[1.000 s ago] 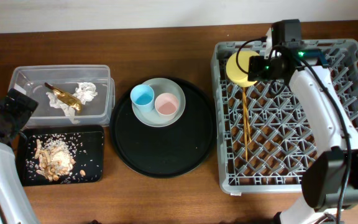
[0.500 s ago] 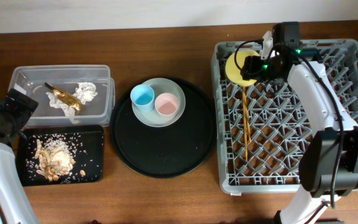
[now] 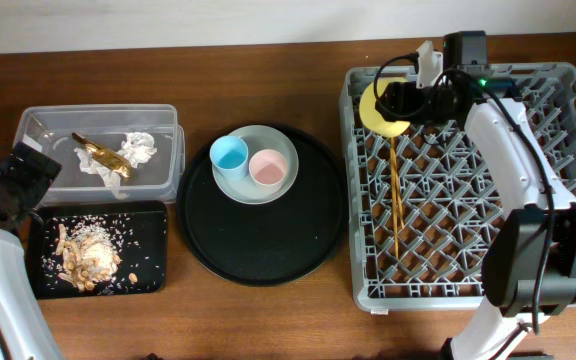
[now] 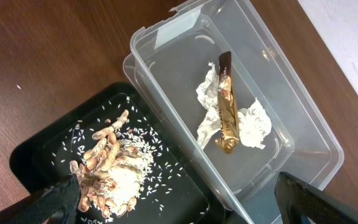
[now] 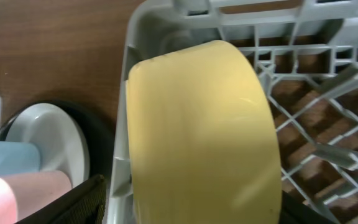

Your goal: Sort waste into correct bins and load items into the dishwasher rack

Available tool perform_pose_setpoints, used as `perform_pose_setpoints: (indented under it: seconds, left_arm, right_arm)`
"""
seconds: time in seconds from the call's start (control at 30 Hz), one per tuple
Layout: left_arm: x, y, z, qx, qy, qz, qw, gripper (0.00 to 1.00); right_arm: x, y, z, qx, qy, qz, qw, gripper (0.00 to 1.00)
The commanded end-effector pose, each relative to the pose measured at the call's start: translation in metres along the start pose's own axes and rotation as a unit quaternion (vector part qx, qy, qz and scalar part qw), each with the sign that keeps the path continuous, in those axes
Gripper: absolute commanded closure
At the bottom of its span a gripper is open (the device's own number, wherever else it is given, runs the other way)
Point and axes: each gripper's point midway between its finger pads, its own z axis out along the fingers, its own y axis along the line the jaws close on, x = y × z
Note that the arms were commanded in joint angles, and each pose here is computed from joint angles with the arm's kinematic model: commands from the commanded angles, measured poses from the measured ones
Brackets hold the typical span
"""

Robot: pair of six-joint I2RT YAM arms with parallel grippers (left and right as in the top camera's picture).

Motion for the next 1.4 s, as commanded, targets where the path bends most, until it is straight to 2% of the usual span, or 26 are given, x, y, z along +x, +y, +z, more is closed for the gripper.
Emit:
perform_pose_setpoints:
  seconds: [0.0,0.17,0.3,0.4,0.63,0.7,0.77,0.9,0.97,1.23,1.27,1.37]
  left_arm:
    - [-0.005,0.000,-0.004,0.001,-0.008,-0.001,1.000,0.01]
    - [-0.005,0.000,-0.004,0.001,-0.008,-0.001,1.000,0.01]
    - [-0.005,0.000,-0.004,0.001,-0.008,-0.001,1.000,0.01]
    - [-0.005,0.000,-0.004,0.001,-0.008,-0.001,1.000,0.01]
    - [-0.005,0.000,-0.004,0.001,-0.008,-0.001,1.000,0.01]
    - [-0.005,0.000,-0.004,0.001,-0.008,-0.001,1.000,0.01]
    - [-0.005,0.000,-0.004,0.001,-0.008,-0.001,1.000,0.01]
    - [-0.005,0.000,-0.004,0.001,-0.008,-0.001,1.000,0.01]
    - [-0.005,0.000,-0.004,0.001,-0.008,-0.001,1.000,0.01]
    - [-0.005,0.000,-0.004,0.001,-0.008,-0.001,1.000,0.01]
    - [-0.005,0.000,-0.004,0.001,-0.008,-0.001,1.000,0.01]
    - [-0.005,0.000,-0.004,0.001,-0.008,-0.001,1.000,0.01]
  right_arm:
    - [0.000,-0.024,-0.001,0.032,-0.002,0.012,0.999,0.24]
    - [-0.002,-0.040,-0.005,0.052,-0.007,0.021,0.998,0.18]
    - [-0.004,-0.051,-0.009,0.058,-0.012,0.031,0.998,0.18]
    - [0.008,-0.050,-0.009,0.056,0.012,0.042,0.997,0.18]
    - [0.017,-0.021,-0.007,-0.027,0.033,0.050,0.998,0.18]
    - [0.019,-0.002,-0.010,-0.085,0.038,0.037,0.995,0.20]
    - [0.023,0.017,-0.014,-0.142,0.044,0.008,0.989,0.26]
    - [0.031,0.017,-0.016,-0.144,0.058,-0.006,0.988,0.37]
    - [0.028,-0.006,-0.015,-0.097,0.051,0.006,0.994,0.38]
    - [0.000,-0.054,-0.033,-0.090,-0.015,0.037,0.995,0.28]
    - [-0.002,-0.056,-0.032,-0.096,-0.018,0.038,0.994,0.23]
    - [-0.001,-0.052,-0.018,-0.141,-0.016,0.043,0.989,0.22]
